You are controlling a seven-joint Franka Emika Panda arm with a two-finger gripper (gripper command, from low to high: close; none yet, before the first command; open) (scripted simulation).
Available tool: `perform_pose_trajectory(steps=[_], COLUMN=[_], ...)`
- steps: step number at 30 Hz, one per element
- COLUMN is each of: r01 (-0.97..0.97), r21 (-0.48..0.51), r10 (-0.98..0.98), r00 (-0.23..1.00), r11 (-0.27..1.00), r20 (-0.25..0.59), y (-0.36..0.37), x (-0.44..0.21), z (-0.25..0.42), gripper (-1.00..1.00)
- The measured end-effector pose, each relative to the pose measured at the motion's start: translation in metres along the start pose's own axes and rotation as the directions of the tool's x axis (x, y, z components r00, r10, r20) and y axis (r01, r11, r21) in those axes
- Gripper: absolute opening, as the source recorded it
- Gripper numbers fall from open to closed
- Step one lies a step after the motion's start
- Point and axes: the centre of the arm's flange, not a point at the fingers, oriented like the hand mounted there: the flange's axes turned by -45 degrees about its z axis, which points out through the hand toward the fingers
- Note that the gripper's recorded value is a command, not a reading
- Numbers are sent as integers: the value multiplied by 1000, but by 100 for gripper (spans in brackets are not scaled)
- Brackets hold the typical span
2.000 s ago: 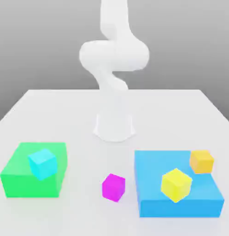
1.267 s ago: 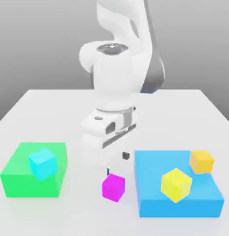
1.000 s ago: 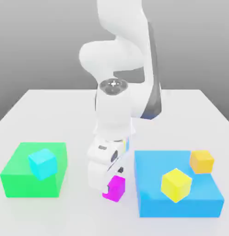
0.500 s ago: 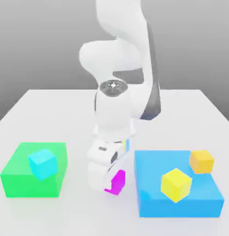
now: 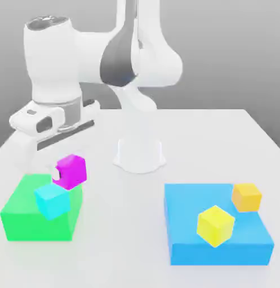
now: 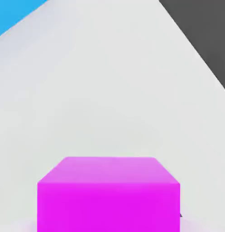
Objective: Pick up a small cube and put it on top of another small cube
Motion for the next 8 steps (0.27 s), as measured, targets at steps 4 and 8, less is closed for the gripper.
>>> perform_pose_trajectory(steps=[4, 8], r01=[-9, -10], r21=[2, 0], r10=[9, 10], r00=[1000, 1000], r11=[1000, 1000], r20=[0, 2], y=[3, 3], x=[-7, -8], z=[40, 48], gripper=[-100, 100])
